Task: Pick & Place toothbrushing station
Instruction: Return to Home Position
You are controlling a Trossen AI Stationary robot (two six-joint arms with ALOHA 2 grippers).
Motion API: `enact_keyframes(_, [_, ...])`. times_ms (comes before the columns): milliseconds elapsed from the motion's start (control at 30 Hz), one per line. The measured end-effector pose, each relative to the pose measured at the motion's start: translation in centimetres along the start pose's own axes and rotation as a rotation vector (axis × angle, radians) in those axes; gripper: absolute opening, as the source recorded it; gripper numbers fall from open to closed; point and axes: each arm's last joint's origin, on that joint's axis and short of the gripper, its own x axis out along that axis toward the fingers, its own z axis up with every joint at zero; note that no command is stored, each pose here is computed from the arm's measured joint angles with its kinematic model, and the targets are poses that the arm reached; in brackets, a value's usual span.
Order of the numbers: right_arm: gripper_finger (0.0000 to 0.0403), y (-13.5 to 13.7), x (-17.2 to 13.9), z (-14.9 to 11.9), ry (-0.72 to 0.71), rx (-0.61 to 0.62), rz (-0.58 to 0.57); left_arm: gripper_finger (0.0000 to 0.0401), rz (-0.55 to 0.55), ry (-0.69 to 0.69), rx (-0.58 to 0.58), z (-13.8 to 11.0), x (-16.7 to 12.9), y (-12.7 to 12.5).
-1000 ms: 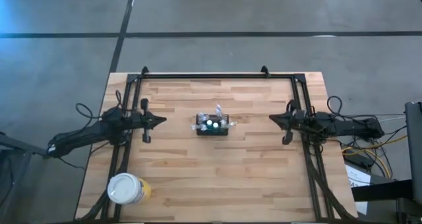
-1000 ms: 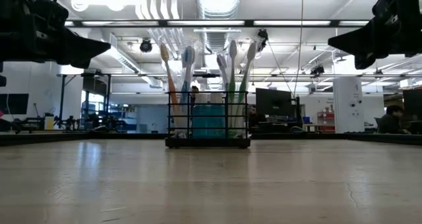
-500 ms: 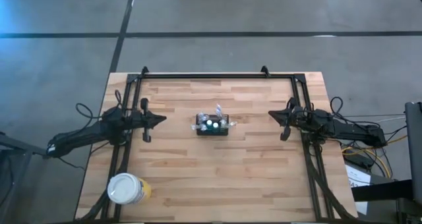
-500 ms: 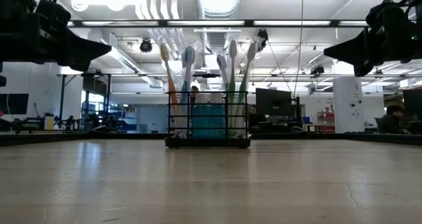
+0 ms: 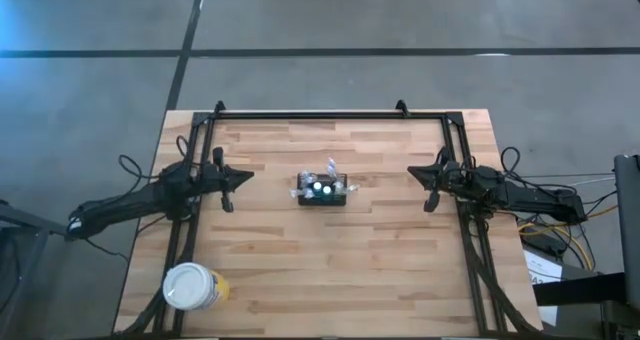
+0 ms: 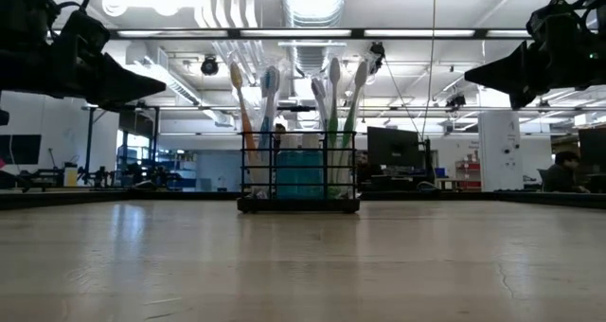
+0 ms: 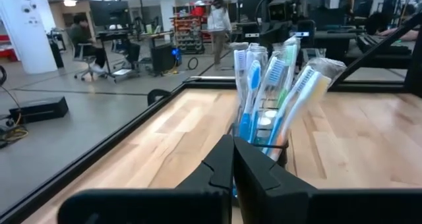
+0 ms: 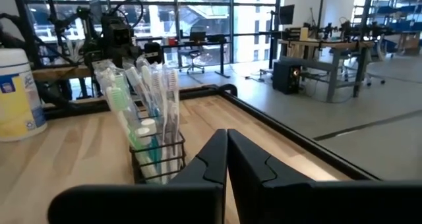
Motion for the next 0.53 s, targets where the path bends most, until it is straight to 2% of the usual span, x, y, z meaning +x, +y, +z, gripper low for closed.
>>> enact_keyframes(200, [0.0008,0.0,0.0,0.0,0.0,0.043,0.0,0.0009,0.001,0.0,-0.003,-0.03,0.01,0.0])
enact_keyframes(533, [0.0008,0.0,0.0,0.0,0.0,0.042,0.001,0.0009,0.002,-0.002,-0.004,-0.02,0.01,0.0])
